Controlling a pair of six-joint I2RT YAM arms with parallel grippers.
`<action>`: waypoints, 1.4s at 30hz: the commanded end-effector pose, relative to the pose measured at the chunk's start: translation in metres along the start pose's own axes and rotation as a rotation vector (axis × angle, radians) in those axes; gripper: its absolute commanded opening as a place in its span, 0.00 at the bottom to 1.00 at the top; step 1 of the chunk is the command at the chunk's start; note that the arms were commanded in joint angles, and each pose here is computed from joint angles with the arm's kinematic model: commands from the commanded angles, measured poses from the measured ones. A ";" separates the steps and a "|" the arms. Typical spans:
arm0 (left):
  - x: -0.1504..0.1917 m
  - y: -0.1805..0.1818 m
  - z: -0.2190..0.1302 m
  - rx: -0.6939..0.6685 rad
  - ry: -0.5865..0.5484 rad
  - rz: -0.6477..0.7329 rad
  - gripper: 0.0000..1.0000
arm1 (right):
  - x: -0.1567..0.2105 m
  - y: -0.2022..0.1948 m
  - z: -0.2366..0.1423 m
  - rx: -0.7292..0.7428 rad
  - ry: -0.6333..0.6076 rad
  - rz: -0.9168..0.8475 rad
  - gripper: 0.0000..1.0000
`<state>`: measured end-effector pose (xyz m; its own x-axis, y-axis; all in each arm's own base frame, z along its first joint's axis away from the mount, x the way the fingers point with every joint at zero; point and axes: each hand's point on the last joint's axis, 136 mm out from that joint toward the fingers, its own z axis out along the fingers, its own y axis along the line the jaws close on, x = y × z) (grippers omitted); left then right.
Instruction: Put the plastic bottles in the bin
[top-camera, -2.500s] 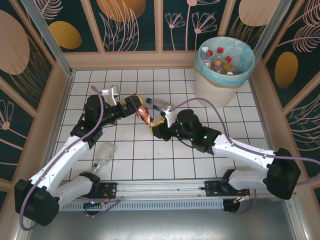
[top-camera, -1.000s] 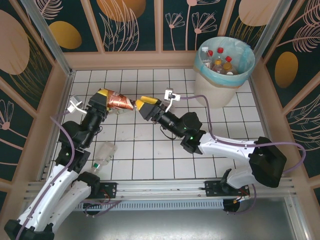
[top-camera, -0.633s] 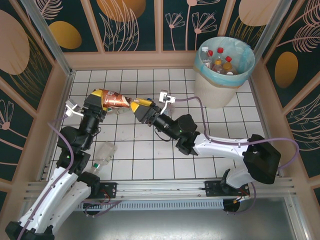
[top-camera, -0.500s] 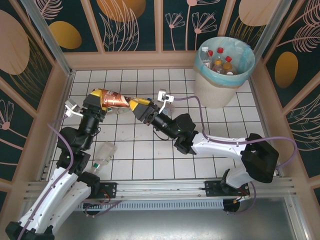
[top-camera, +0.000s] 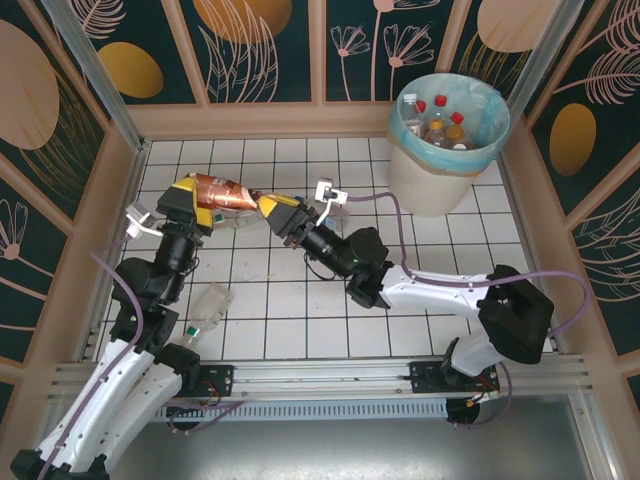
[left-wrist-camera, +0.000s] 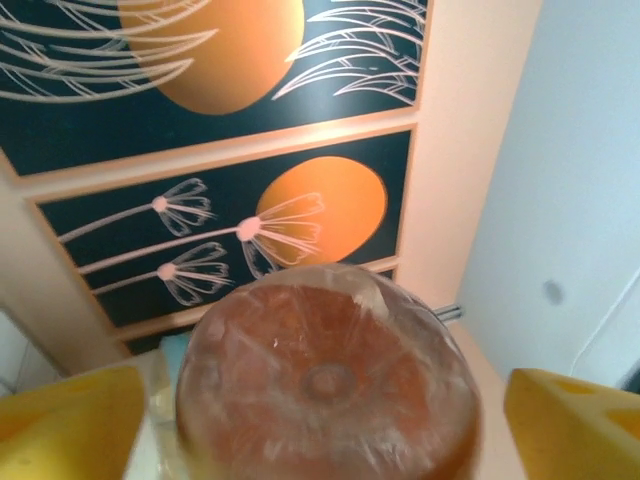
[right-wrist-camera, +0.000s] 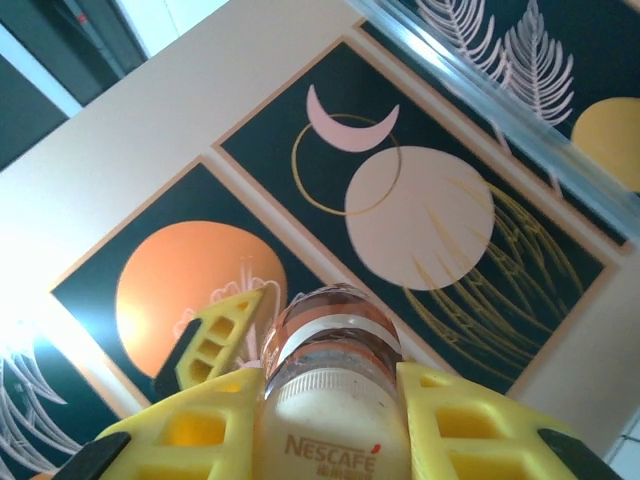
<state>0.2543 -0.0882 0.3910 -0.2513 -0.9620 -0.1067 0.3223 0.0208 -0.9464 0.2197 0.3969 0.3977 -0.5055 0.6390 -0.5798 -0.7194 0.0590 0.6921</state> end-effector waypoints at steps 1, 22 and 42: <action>-0.015 -0.021 -0.009 -0.032 -0.059 0.142 0.99 | -0.054 0.028 -0.006 0.062 -0.111 -0.133 0.02; 0.088 0.042 0.039 -0.304 0.564 0.776 0.71 | -0.311 -0.086 -0.112 1.295 0.164 -0.755 0.00; 0.120 0.079 0.053 -0.341 0.634 0.826 0.77 | -0.369 -0.230 -0.208 1.731 0.325 -0.711 0.41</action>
<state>0.2923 -0.2152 0.3147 -0.5617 -0.3098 -0.7671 0.3463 0.7541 -0.5581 0.4661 -0.0046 0.4012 -0.4840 0.0428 -0.8740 0.3072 0.9436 -0.1239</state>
